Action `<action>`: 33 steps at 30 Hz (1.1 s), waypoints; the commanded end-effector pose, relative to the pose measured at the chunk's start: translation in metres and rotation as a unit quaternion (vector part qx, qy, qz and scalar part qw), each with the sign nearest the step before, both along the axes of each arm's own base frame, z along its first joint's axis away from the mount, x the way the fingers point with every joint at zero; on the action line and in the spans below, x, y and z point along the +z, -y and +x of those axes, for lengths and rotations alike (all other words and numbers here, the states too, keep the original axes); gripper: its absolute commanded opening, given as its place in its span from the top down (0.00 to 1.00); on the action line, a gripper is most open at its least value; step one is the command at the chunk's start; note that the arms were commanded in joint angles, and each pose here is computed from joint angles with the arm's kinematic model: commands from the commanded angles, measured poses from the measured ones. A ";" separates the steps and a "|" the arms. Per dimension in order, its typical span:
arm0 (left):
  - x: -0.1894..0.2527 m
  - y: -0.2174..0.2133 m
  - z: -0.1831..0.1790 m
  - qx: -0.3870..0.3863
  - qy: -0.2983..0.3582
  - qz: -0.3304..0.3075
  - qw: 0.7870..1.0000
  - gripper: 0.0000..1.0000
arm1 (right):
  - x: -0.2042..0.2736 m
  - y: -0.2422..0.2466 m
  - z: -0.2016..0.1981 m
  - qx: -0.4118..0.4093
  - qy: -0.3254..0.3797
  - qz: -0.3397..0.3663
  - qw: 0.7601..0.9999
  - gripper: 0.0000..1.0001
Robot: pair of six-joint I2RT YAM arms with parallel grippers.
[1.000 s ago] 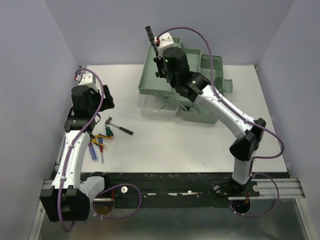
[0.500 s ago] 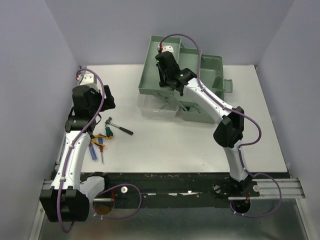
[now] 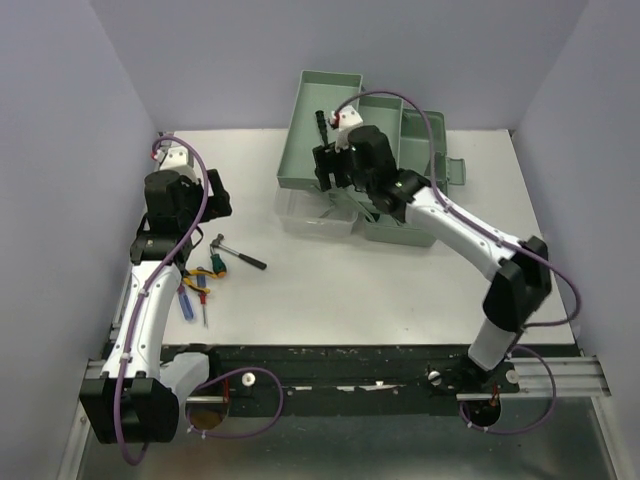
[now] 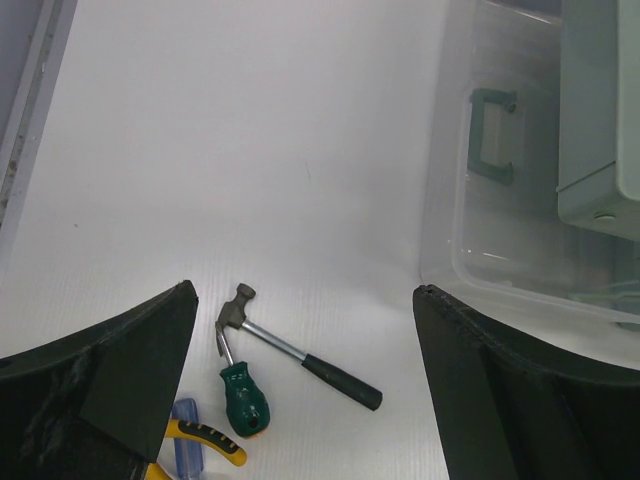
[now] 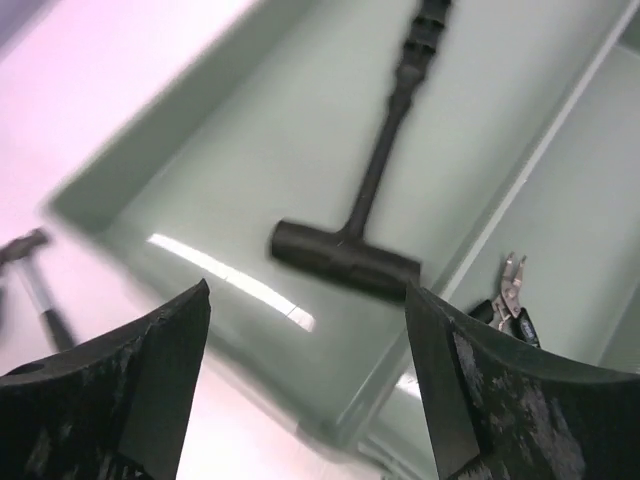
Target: Pack the tool kit
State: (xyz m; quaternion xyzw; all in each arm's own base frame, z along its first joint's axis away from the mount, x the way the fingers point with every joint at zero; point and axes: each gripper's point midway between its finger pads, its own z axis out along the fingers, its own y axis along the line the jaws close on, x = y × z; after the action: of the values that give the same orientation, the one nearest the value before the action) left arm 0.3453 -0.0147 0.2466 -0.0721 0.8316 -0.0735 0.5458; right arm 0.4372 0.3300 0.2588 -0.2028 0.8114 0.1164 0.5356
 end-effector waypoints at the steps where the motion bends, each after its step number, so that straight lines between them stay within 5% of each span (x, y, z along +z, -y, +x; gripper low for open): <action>1: 0.001 0.008 0.005 -0.013 0.006 -0.018 1.000 0.01 | 0.101 -0.039 -0.072 0.207 0.188 0.112 0.954 0.15; 6: -0.006 0.009 0.008 -0.014 -0.003 -0.019 1.000 0.01 | 0.069 -0.074 -0.156 0.385 0.122 0.148 0.903 0.19; 13: -0.009 0.007 0.009 -0.012 -0.007 -0.015 1.000 0.01 | -0.039 -0.122 -0.201 0.436 0.009 0.088 0.895 0.23; 22: -0.005 0.006 0.007 -0.011 -0.001 -0.011 1.000 0.01 | -0.159 -0.144 -0.160 0.383 -0.075 -0.055 0.919 0.26; 33: -0.001 0.004 0.004 -0.010 0.004 -0.007 1.000 0.01 | -0.223 -0.173 -0.146 0.358 -0.096 -0.137 0.918 0.35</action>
State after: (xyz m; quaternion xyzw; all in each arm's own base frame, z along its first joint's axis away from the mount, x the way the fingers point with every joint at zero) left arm 0.3523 -0.0177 0.2385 -0.0740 0.8364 -0.0822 0.5368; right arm 0.2905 0.4988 0.0599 -0.5251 0.7310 0.2508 0.3565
